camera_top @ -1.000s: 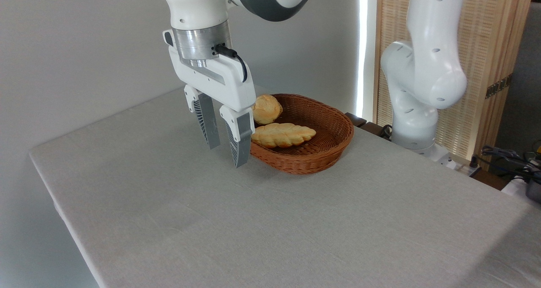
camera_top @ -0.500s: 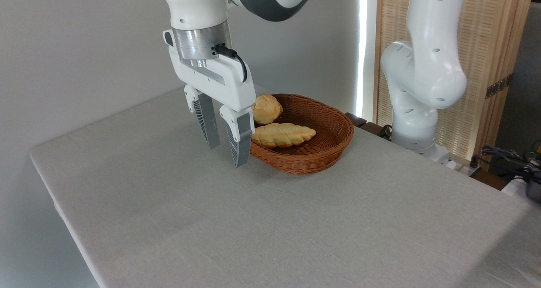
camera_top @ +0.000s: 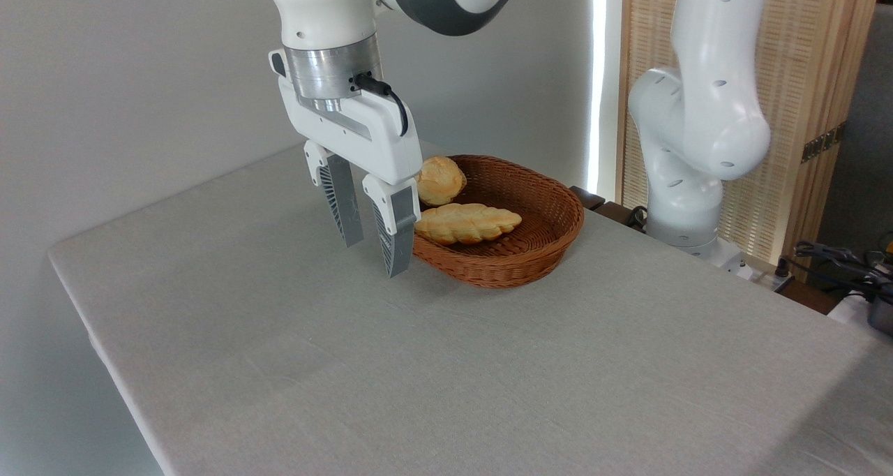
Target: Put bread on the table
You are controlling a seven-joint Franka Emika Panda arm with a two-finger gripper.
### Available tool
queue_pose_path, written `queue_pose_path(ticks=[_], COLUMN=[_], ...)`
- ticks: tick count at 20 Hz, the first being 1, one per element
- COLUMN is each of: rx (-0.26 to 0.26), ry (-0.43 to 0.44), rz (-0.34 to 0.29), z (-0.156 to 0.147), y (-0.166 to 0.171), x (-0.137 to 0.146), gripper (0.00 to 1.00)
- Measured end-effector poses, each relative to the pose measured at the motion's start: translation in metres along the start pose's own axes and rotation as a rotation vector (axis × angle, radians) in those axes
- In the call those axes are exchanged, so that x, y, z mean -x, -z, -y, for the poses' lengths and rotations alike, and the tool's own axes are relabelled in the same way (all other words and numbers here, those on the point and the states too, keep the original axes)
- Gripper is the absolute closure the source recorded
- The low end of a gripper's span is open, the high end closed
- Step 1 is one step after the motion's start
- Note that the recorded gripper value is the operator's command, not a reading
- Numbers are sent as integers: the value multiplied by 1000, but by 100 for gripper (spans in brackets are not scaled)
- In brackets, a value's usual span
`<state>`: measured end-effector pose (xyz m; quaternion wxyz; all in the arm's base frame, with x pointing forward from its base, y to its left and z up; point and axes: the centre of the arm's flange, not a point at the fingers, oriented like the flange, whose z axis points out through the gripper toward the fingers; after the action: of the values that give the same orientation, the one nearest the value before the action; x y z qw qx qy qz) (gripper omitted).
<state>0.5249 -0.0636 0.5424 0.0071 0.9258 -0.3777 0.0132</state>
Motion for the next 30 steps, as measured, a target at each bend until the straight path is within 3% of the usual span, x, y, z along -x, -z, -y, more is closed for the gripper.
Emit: queue_pose_path(ticks=[24, 30], rx=[8, 23], ry=[-28, -114], rz=[20, 39], z=[-11, -51], y=[-11, -12], x=[-13, -35], gripper=[0, 0])
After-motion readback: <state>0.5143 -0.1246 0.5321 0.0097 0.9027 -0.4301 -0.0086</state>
